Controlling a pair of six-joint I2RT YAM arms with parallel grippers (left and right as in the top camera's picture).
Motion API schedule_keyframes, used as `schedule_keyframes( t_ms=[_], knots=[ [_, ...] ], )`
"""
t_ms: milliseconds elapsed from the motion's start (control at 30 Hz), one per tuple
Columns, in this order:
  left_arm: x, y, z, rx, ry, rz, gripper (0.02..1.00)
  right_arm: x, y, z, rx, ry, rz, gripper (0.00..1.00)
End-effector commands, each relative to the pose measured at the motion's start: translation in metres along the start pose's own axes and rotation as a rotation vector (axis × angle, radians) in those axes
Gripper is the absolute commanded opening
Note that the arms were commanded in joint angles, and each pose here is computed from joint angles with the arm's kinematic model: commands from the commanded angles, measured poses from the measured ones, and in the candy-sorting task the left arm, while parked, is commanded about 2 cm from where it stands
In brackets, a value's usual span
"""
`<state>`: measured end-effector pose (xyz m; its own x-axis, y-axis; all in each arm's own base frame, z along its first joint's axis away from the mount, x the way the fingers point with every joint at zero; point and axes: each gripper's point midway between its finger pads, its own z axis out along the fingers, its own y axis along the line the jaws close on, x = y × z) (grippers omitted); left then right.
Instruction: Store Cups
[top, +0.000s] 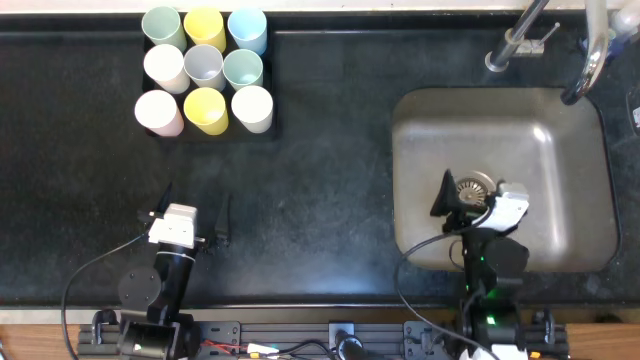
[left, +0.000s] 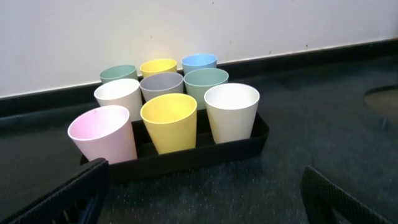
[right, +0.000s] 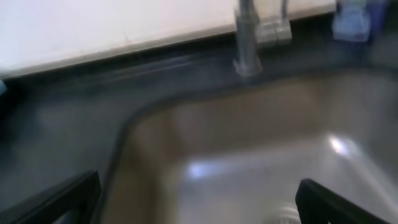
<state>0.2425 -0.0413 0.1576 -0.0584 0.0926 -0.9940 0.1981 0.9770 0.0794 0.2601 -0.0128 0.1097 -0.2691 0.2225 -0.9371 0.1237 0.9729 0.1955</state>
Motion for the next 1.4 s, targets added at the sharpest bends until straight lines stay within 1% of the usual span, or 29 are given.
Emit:
schedule_keyframes(
  t_ms=[33,367,1400],
  knots=[
    [-0.001,-0.002,0.0,0.014,-0.006,0.019,0.998,-0.017,0.006,-0.012,-0.039,-0.096,-0.006,0.998],
    [-0.001,-0.002,0.0,0.014,-0.005,0.019,0.998,-0.054,0.013,-0.031,-0.077,-0.271,-0.001,0.998],
    [0.0,-0.002,0.0,0.012,-0.005,0.019,0.998,-0.054,0.012,-0.031,-0.074,-0.273,-0.001,0.998]
  ],
)
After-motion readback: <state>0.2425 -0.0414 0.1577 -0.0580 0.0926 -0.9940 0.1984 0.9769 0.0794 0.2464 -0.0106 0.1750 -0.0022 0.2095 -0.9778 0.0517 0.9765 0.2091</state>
